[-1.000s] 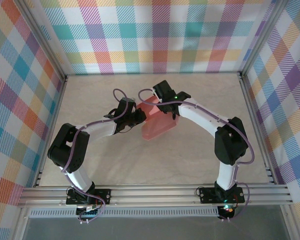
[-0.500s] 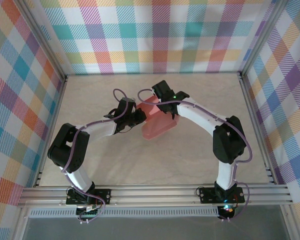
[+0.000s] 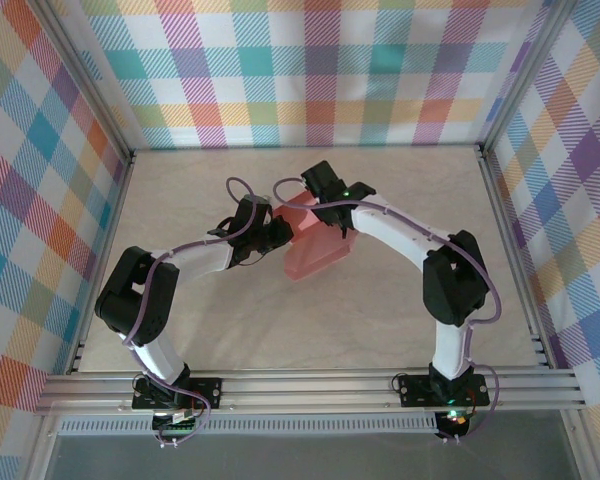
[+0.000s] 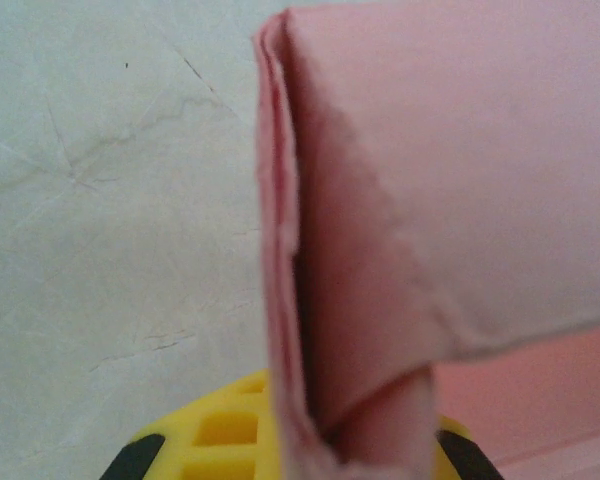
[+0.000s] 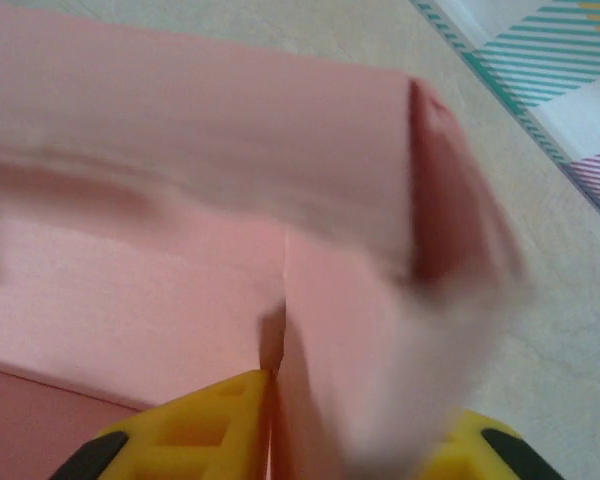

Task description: Fold the paper box

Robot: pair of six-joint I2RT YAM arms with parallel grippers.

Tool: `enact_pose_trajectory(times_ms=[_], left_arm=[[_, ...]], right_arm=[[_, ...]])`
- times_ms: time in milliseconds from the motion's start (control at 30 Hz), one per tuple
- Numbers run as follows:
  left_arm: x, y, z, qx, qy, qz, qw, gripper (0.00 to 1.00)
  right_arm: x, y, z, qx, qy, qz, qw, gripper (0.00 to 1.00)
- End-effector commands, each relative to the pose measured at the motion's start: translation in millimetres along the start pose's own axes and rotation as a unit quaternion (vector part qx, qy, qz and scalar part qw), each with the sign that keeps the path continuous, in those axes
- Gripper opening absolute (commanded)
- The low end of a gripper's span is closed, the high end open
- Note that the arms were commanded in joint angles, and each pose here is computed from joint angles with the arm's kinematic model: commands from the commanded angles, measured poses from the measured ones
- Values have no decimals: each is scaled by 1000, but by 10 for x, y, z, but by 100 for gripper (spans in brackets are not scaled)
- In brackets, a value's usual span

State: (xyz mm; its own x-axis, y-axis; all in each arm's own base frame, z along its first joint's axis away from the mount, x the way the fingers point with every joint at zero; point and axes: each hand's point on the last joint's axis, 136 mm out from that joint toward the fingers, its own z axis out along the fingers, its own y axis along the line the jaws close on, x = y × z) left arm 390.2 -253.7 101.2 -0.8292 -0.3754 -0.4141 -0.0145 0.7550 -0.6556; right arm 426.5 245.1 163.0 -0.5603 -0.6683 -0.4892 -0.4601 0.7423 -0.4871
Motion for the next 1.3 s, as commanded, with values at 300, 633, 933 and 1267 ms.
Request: enact_pose_trajectory(times_ms=[300,633,933,1267], left_arm=[[-166,-341,-149,53,-22,19,998,0],[-174,-360,-154,54,-22,21,998,0],[-173,-364,-139,55,-19,20,998,0],[-162,-322,-136,49,-19,19,998,0]], right_arm=[[53,19,40,14,20,-33,999,3],[60,-108,146,106,35,-79,991,0],[95,-225,193,159,45,-70,984,0],[6,-167,35,103,19,-20,994,18]])
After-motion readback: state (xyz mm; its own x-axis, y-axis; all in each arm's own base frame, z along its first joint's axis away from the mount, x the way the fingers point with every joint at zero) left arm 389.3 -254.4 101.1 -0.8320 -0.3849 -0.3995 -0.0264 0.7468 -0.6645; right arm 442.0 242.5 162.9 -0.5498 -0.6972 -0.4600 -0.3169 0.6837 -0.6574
